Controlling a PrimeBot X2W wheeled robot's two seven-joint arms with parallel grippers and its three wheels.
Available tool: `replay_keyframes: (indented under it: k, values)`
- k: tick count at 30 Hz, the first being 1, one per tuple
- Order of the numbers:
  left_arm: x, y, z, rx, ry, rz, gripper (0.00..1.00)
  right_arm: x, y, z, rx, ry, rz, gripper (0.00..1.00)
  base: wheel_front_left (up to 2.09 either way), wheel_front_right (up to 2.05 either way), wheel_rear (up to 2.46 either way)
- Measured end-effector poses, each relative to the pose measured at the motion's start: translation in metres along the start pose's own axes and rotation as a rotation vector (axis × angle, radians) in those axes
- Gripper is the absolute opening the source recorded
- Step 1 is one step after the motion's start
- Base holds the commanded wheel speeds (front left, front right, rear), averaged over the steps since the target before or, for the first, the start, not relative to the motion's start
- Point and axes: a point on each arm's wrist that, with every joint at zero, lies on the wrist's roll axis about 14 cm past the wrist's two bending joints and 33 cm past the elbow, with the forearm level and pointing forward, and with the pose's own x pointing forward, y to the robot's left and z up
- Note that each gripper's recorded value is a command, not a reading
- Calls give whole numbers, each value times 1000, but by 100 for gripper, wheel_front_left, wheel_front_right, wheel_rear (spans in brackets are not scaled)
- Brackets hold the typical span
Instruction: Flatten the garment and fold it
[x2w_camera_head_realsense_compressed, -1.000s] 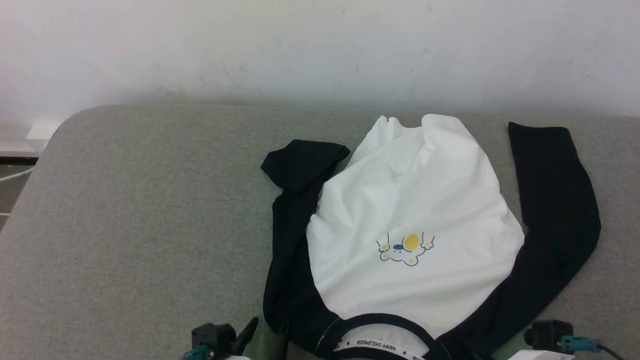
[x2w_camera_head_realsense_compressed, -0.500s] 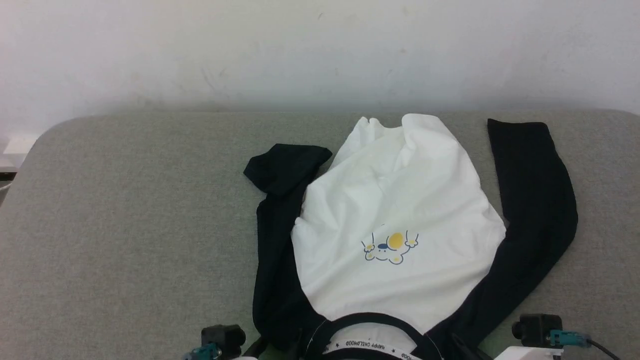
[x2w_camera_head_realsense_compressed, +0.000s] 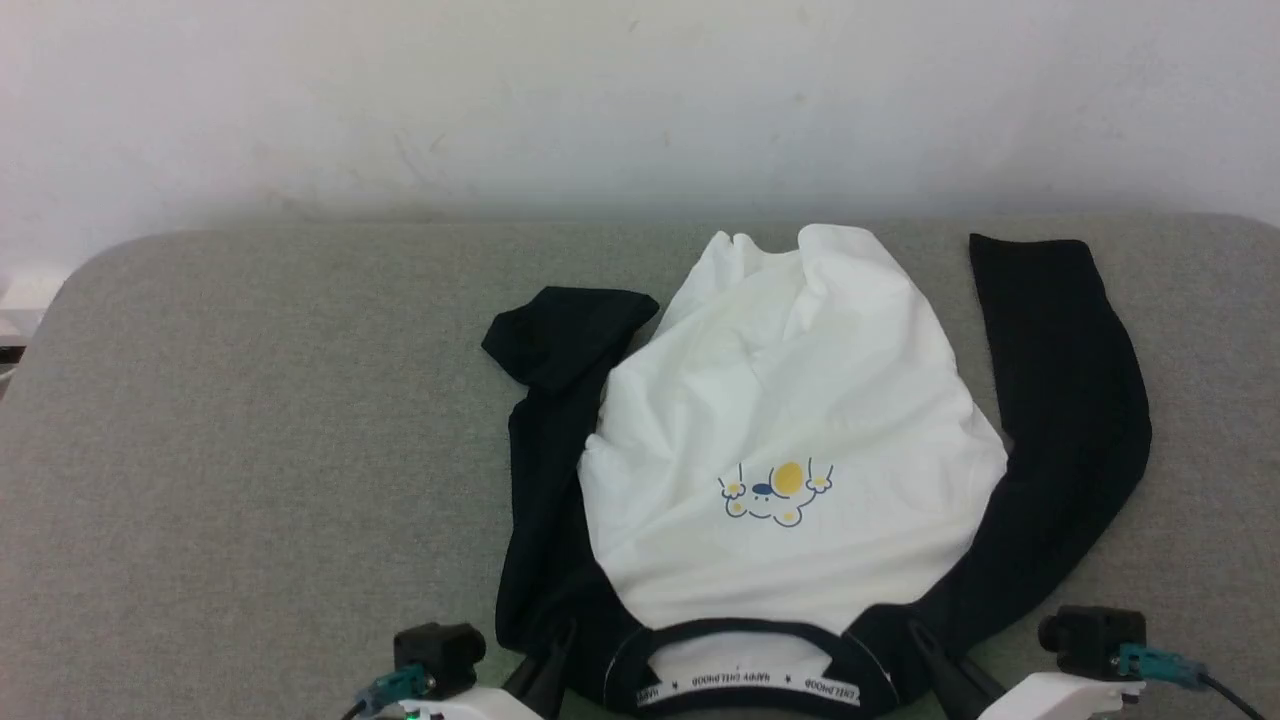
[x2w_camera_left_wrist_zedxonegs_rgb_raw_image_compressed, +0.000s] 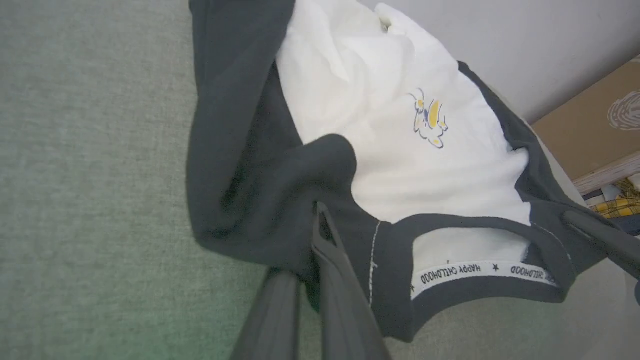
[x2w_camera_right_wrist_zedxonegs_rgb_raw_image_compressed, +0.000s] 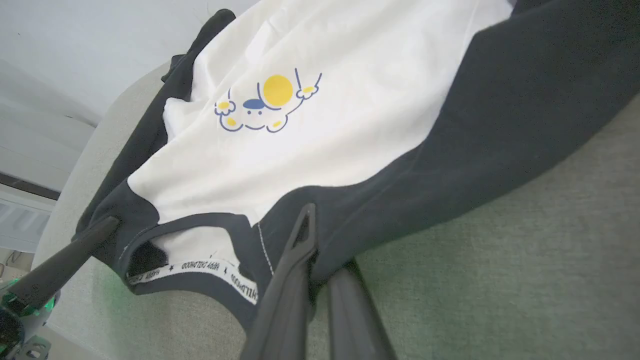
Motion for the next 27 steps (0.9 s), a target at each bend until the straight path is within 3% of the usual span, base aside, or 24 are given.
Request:
replay_keyframes:
  k: [6,11,20,27]
  values:
    - [-6,-27,58,35,-189,-87,0,-11,24,54,-59,-204,78,0,0,0,0]
    - [-22,-61,132,108,-386,-194,0,-36,52,125,-138,-421,179,0,0,0,0]
    - [-92,-138,300,280,-832,-397,0,-115,118,259,-293,-808,381,0,0,0,0]
    - [-138,-177,367,424,-1001,-452,0,-174,169,325,-389,-1008,496,0,0,0,0]
